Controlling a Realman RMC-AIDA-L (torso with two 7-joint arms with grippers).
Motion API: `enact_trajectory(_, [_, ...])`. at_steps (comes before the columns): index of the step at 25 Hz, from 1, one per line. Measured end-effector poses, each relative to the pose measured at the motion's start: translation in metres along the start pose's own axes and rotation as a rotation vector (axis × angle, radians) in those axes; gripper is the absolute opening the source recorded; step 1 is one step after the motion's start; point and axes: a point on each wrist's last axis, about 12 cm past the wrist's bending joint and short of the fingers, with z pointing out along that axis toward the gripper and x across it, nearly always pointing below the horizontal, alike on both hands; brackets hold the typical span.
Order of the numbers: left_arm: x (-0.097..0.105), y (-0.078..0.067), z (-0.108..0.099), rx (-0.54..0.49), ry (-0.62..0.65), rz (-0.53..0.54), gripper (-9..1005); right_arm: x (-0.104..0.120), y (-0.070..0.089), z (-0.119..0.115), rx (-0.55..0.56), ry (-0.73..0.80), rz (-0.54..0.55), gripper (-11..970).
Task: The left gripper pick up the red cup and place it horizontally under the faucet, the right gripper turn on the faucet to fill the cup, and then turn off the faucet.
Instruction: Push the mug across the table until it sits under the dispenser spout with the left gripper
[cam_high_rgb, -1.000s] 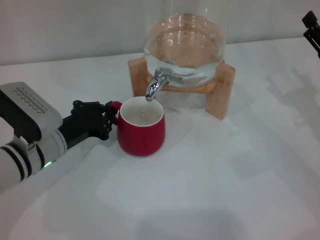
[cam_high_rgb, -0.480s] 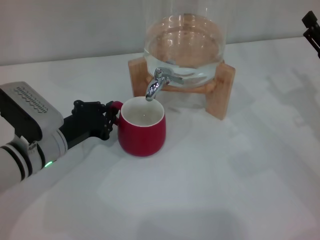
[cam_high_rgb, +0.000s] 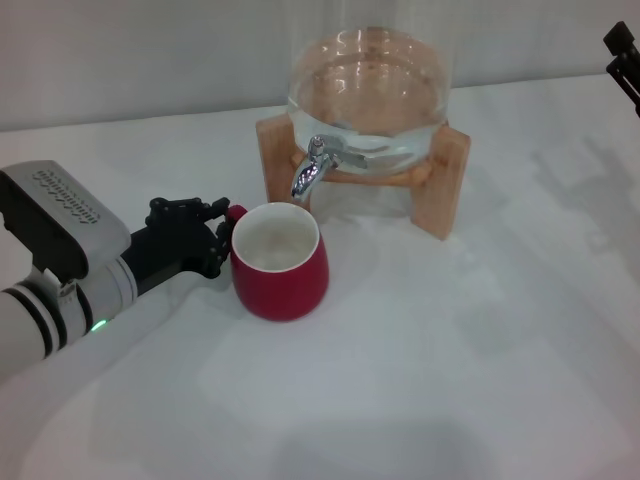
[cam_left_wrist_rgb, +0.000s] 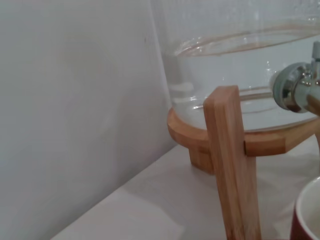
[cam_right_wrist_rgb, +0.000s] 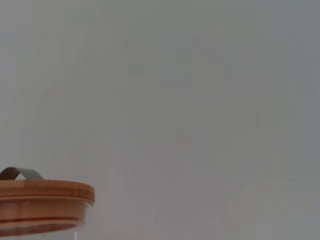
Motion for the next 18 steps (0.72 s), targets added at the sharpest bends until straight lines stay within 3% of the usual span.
enact_trajectory(8, [-0.0008, 0.0001, 0.0004, 0.001, -0.003, -0.006, 226, 0.0001, -0.0001, 0.0003, 0.001, 0.001, 0.000, 868])
enact_trajectory(18, [-0.0021, -0.0001, 0.0025, 0.013, 0.010, -0.003, 241, 0.0001, -0.0003, 0.0003, 0.002, 0.001, 0.000, 868])
